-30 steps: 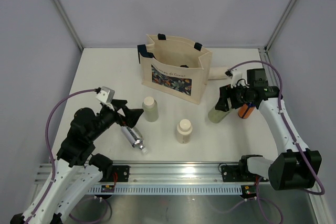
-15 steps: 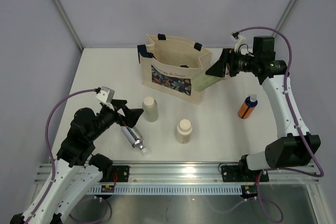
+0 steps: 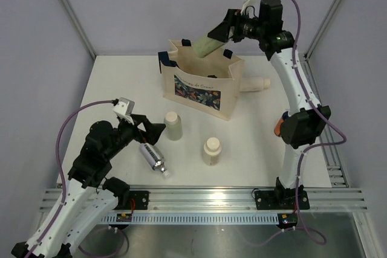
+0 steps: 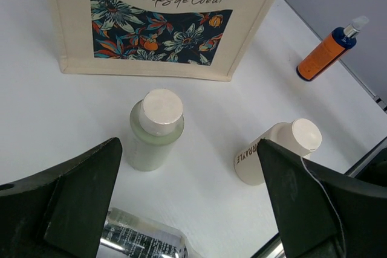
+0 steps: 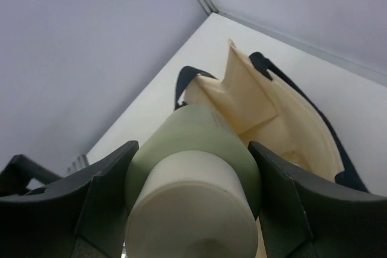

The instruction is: Place the personal care products into the canvas bag

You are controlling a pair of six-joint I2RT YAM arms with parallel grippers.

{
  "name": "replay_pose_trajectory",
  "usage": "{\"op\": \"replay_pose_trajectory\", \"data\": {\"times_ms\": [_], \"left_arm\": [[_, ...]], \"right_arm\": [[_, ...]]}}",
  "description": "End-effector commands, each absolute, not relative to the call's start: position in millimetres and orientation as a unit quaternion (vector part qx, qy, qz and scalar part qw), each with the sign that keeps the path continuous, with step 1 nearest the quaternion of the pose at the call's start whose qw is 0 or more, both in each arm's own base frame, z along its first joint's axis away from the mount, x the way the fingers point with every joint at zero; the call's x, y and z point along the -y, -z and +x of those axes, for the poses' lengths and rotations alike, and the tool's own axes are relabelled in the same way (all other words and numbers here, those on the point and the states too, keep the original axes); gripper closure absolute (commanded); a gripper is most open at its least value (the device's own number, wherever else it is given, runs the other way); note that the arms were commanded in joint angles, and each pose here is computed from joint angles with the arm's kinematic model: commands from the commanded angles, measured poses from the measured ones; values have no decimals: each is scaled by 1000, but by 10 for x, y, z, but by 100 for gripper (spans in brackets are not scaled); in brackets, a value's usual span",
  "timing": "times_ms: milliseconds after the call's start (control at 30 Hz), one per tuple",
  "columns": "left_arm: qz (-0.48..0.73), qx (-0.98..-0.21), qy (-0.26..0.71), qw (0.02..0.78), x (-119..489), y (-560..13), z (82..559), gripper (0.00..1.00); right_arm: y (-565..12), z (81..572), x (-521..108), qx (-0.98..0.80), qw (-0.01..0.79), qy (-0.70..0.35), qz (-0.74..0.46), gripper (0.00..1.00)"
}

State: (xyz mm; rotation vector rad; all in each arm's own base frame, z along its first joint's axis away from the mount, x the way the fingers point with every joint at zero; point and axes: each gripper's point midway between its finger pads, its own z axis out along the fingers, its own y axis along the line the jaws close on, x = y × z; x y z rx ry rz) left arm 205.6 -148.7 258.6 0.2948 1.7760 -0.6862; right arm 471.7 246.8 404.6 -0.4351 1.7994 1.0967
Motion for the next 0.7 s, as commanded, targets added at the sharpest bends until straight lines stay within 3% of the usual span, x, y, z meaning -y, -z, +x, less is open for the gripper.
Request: {"op": "replay_pose_trajectory", "data": {"times_ms": [0, 167, 267, 433, 567, 667], "left_arm": [[121, -751, 276, 588, 1444, -2647, 2141, 1], [127, -755, 271, 583, 1452, -2584, 2159, 1], [133, -758, 269, 579, 1458, -2558, 2157, 1], [144, -757, 270, 577, 1468, -2558, 2124, 1], [150, -761, 281, 565, 1510, -2493, 2091, 1], [148, -769, 286, 552, 1538, -2428, 2092, 1]], "right_arm": [[-4160, 4965, -2647, -714, 548, -373, -225, 100], [-3600, 5208, -2894, -728, 586, -204, -292, 100], [-3422, 5210, -3016, -726, 587, -157, -321, 100], [-2987, 5130, -3120, -735, 526, -151, -402, 100], [-2603, 5146, -3081, -765, 487, -146, -394, 100], [-2341, 5100, -3080, -787, 450, -155, -393, 72]]}}
